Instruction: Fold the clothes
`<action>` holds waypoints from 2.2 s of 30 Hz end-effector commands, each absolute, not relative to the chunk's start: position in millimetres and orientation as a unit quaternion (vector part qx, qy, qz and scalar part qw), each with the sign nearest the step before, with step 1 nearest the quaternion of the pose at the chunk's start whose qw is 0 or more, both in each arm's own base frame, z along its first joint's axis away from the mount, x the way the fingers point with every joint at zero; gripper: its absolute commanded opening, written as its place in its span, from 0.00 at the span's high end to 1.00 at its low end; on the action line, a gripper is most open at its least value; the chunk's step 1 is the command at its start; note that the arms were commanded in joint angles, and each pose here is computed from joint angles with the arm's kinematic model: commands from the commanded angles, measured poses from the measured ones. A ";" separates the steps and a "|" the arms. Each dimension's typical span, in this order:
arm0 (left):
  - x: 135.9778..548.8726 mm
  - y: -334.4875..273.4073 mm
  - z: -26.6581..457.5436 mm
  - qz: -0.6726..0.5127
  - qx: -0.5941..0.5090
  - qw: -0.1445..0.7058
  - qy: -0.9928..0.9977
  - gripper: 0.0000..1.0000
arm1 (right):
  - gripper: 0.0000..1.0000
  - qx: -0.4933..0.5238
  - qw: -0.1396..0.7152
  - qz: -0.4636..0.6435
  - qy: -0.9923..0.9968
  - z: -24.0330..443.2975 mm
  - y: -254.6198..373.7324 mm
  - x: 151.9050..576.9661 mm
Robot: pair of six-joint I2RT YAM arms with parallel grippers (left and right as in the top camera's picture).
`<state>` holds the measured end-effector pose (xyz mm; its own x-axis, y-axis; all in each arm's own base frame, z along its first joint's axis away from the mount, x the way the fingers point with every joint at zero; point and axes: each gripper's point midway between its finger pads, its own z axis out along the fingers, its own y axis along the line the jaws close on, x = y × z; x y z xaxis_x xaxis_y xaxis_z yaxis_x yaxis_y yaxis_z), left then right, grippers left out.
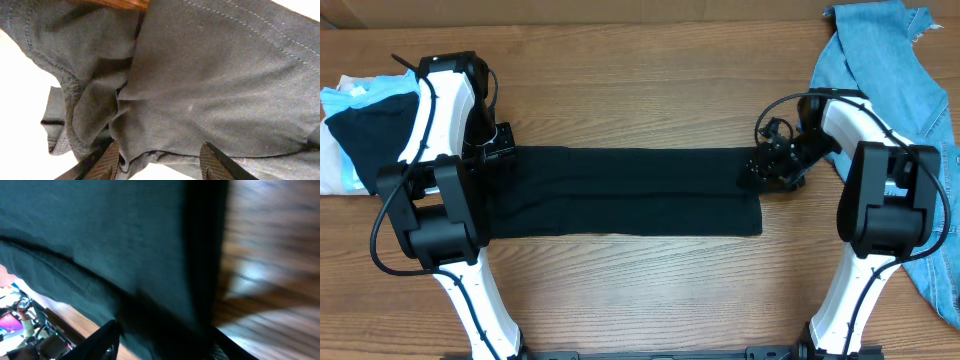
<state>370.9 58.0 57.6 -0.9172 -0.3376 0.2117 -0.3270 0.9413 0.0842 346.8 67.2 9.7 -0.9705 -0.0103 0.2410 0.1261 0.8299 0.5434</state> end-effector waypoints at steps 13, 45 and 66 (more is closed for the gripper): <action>370.7 57.1 59.8 -0.031 0.175 0.116 -0.977 0.51 | 0.96 -0.093 0.130 -0.172 -0.972 -17.8 26.2 347.1; 375.7 34.5 62.4 -0.034 0.146 0.108 -0.983 0.51 | 0.96 0.022 0.032 -0.056 -0.998 86.4 135.6 381.2; 376.3 34.5 62.3 -0.034 0.142 0.107 -0.984 0.50 | 0.62 0.130 0.047 -0.100 -0.985 70.5 204.6 361.0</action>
